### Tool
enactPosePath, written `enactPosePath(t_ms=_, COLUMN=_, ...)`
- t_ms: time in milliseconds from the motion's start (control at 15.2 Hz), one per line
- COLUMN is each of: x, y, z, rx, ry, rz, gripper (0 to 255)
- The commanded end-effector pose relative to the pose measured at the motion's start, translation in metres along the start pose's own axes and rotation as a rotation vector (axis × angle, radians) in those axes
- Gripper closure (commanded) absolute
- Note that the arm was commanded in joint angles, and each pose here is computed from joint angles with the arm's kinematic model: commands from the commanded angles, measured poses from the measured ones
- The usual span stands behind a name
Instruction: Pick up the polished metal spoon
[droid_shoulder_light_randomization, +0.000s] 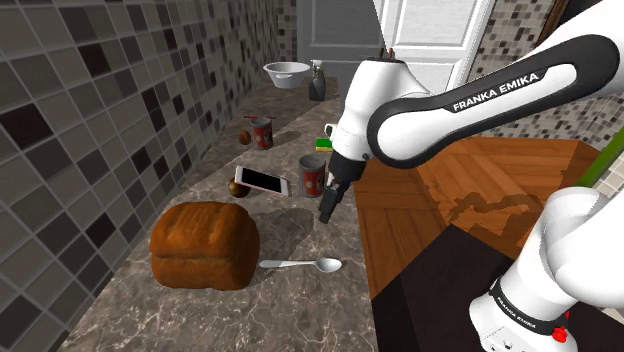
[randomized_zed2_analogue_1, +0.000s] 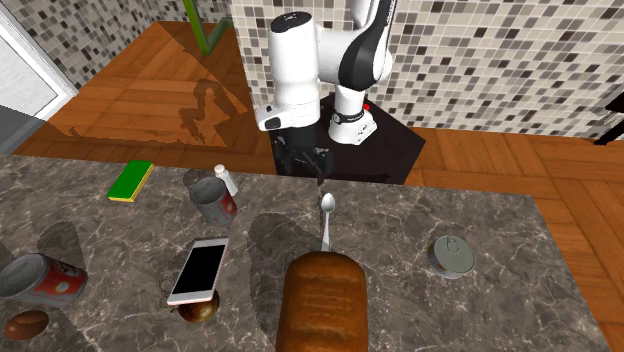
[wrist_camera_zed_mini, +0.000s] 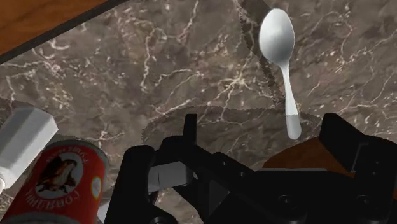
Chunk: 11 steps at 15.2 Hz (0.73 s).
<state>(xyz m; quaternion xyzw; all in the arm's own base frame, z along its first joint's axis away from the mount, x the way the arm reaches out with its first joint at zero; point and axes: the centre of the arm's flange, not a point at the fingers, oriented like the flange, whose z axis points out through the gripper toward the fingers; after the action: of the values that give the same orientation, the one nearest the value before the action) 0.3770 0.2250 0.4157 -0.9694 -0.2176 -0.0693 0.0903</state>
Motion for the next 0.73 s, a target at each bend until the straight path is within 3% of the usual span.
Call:
enactPosePath(t_ms=0, x=0.006, y=-0.016, z=0.019, rx=0.003, ry=0.006, rz=-0.039, gripper=0)
enactPosePath(t_ms=462, x=0.029, y=-0.074, z=0.085, rx=0.013, ry=0.022, rz=-0.173, gripper=0)
enactPosePath(t_ms=660, x=0.029, y=-0.079, z=0.102, rx=0.014, ry=0.024, rz=-0.187, gripper=0)
